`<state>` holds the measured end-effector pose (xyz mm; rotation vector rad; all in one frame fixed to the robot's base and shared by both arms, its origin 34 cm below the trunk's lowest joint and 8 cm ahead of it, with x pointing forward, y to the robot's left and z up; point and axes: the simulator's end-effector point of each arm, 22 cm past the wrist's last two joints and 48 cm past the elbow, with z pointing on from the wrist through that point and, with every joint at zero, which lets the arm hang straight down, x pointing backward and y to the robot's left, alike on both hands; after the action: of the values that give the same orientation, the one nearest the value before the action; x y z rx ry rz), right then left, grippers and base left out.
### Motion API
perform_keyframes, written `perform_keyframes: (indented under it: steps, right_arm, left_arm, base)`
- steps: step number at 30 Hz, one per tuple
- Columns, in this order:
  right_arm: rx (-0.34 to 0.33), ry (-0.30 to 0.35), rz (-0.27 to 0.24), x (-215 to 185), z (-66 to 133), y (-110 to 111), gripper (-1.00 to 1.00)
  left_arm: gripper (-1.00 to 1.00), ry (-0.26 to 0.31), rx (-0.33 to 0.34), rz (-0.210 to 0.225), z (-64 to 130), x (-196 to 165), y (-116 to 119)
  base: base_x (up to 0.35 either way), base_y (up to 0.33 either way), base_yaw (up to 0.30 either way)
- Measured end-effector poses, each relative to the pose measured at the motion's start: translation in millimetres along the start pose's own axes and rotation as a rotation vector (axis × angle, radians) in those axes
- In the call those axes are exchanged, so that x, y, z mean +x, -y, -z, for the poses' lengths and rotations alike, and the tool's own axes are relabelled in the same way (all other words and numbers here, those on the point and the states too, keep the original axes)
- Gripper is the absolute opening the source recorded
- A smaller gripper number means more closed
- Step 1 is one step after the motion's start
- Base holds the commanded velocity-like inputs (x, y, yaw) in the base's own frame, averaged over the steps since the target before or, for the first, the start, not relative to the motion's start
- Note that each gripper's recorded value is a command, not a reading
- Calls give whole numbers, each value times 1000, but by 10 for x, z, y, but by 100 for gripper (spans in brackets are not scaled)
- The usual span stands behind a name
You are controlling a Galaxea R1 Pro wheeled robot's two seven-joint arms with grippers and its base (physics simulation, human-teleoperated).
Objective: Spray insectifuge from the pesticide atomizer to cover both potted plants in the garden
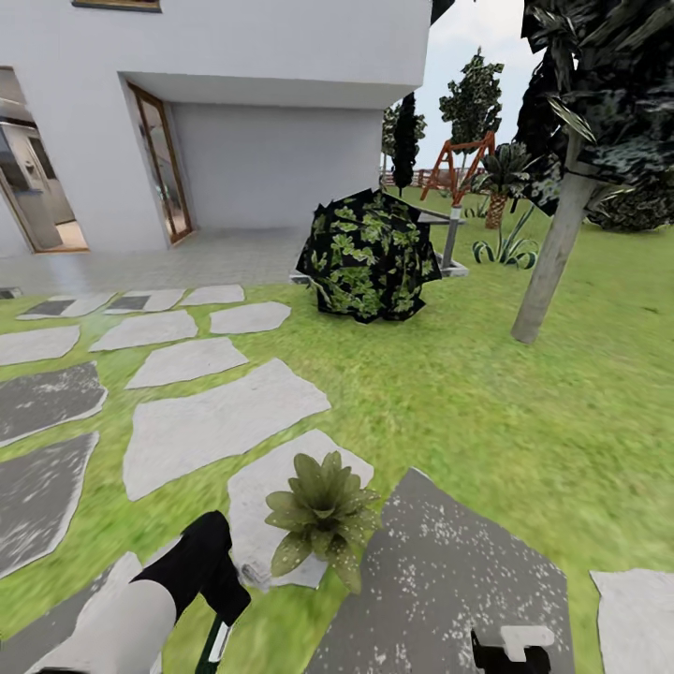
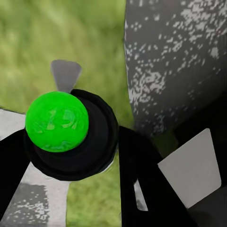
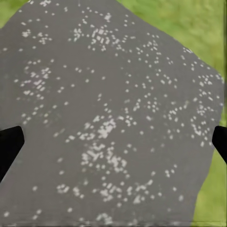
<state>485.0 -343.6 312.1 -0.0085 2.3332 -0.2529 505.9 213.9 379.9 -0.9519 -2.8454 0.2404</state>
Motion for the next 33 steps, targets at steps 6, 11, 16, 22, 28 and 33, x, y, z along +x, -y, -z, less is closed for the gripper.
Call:
perform_keyframes:
  steps: [6,11,16,22,28,33]
  right_arm:
    - [5,8,-3,-39,-3,21,100]
    - [13,18,-3,-88,-14,53,100]
    - [10,18,-2,-89,-14,44,100]
    - [6,14,1,-69,-8,29,100]
    - [5,12,1,-60,-5,25,100]
    - [5,12,1,-58,-6,24,100]
  left_arm:
    - [-100,108,-70,-9,649,-585,-371]
    - [-100,157,-56,-67,1304,-1066,-423]
    - [-100,89,-18,-139,1519,-1118,-237]
    - [-100,61,4,-158,1574,-1088,-162]
    - [-100,59,10,-160,1562,-1090,-131]
    - [-100,56,16,-162,1541,-1090,-101]
  base:
    - [-87,74,-63]
    - [-3,2,-2]
    - [0,0,0]
    - [136,33,0]
    - [295,172,-150]
    - [222,267,-288]
